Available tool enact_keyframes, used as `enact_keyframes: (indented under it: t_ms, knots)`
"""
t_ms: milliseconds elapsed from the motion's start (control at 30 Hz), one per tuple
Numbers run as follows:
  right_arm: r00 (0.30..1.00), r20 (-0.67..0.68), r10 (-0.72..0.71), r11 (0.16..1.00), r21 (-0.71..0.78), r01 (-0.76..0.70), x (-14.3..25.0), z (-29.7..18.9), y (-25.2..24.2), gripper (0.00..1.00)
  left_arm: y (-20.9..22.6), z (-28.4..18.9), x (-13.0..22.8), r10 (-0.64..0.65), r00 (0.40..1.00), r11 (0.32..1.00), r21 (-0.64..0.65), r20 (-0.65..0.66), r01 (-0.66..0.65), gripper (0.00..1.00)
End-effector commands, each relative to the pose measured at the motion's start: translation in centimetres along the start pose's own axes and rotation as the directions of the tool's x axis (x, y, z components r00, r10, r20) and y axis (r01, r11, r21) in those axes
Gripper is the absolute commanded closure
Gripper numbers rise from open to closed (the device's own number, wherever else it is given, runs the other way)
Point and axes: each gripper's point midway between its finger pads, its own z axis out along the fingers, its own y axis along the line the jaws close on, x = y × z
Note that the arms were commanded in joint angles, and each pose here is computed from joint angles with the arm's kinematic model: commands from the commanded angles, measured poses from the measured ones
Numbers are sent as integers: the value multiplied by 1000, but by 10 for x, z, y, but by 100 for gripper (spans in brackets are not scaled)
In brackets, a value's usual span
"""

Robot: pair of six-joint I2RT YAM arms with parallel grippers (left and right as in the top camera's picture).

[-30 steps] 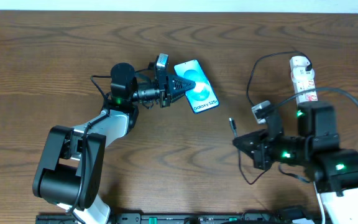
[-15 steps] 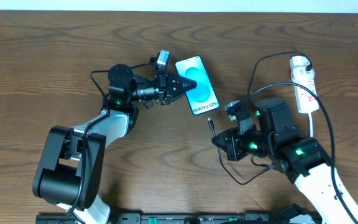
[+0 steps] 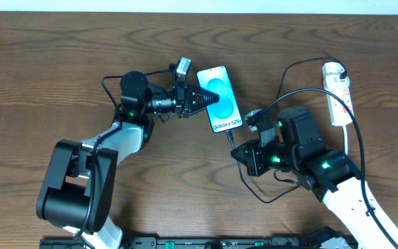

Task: Plug charger to phone and switch on socket
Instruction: 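Carry the plug with the right gripper to the phone's bottom port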

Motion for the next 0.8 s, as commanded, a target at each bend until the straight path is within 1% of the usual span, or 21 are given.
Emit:
enact_keyframes:
  t_ms: [0, 100, 200, 433, 633, 767]
  knots:
    - [999, -22, -24, 999, -30, 23, 5, 4, 13, 98, -10, 0, -13, 58, 997, 998, 3, 43, -58, 93]
    - [999, -27, -35, 999, -13, 34, 8, 6, 13, 98, -9, 0, -13, 52, 998, 999, 1, 41, -52, 92]
    - [999, -22, -32, 999, 26, 32, 7, 6, 7, 99, -9, 0, -9, 77, 997, 997, 4, 18, -77, 92]
    - [999, -19, -33, 999, 34, 34, 6, 6, 6, 98, -10, 0, -5, 126, 992, 992, 8, -3, -126, 93]
    - [999, -40, 4, 999, 42, -2, 13, 4, 5, 98, -9, 0, -5, 139, 990, 990, 7, -2, -139, 93]
    - [999, -36, 1, 999, 44, 0, 15, -2, 7, 98, -9, 0, -5, 150, 989, 989, 7, -2, -150, 92]
